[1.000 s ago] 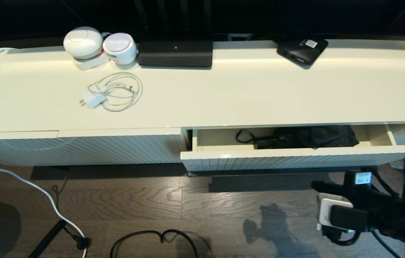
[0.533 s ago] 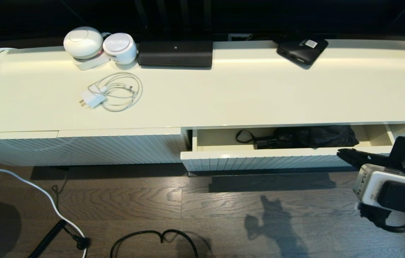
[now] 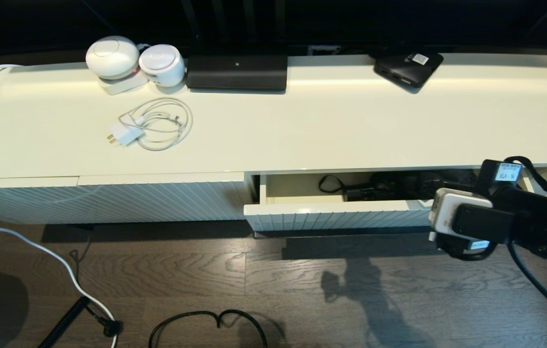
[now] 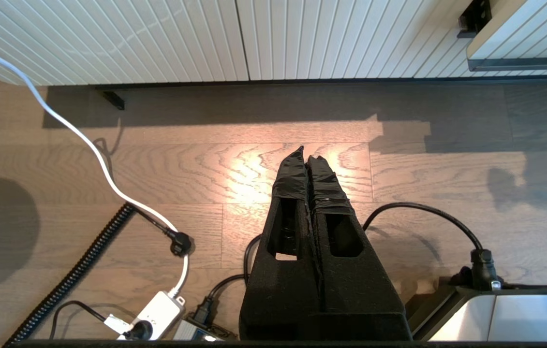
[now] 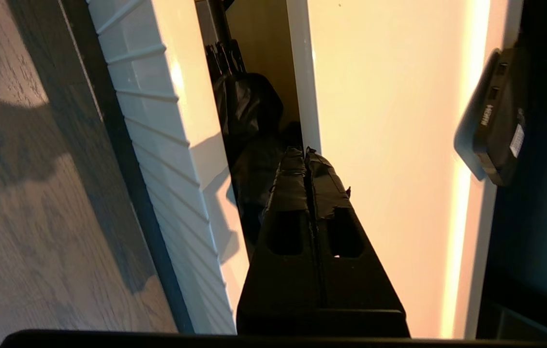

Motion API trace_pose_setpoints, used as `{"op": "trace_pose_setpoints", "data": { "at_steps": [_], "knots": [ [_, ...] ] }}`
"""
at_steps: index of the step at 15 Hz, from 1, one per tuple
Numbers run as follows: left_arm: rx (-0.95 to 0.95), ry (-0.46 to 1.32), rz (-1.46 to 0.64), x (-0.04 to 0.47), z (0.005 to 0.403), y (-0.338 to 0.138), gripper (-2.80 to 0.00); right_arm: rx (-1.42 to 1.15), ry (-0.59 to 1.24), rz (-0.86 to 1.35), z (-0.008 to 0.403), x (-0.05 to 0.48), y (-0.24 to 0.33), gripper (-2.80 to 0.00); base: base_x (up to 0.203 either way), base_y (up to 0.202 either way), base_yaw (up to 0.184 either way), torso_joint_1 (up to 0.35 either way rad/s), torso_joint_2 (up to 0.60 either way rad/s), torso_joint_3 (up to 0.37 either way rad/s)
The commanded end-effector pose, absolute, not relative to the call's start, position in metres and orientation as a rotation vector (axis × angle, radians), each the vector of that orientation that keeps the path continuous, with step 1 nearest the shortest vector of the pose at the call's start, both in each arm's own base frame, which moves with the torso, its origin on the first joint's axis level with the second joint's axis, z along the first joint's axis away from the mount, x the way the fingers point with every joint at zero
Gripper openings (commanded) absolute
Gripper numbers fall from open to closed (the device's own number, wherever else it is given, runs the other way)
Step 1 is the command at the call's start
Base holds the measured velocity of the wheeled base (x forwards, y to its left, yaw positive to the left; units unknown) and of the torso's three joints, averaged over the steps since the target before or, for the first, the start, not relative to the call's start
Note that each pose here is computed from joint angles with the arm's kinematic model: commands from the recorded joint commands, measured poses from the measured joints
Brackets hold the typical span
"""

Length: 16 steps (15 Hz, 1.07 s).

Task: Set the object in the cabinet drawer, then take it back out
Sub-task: Open the drawer

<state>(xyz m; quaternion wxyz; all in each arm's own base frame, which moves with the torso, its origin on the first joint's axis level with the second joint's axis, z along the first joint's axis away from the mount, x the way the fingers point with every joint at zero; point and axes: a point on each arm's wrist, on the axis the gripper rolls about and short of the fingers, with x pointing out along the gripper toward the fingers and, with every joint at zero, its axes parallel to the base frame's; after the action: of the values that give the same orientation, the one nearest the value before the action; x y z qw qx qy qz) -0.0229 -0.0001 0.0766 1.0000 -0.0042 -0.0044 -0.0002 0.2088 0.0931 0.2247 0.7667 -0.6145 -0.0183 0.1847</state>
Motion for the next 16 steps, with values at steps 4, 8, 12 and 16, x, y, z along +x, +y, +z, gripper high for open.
{"op": "trace_pose_setpoints", "data": {
  "at_steps": [4,8,12,16],
  "knots": [
    [-0.008,-0.011,0.000,-0.023,0.076,0.000,-2.80,-1.361,0.045,0.427,0.204,0.248,0.108,-2.80,0.000,0.000,0.000,0.000,0.00,0.000],
    [-0.009,-0.012,0.000,-0.023,0.077,0.000,-2.80,-1.361,0.042,0.407,0.208,0.255,0.110,-2.80,0.000,0.000,0.000,0.000,0.00,0.000],
    [-0.008,-0.012,0.000,-0.023,0.077,0.000,-2.80,-1.364,0.043,0.402,0.208,0.257,0.111,-2.80,0.000,0.000,0.000,0.000,0.00,0.000],
    [-0.008,-0.012,0.000,-0.023,0.077,0.000,-2.80,-1.372,0.076,0.407,0.202,0.260,0.108,-2.80,0.000,0.000,0.000,0.000,0.00,0.000]
  ]
}}
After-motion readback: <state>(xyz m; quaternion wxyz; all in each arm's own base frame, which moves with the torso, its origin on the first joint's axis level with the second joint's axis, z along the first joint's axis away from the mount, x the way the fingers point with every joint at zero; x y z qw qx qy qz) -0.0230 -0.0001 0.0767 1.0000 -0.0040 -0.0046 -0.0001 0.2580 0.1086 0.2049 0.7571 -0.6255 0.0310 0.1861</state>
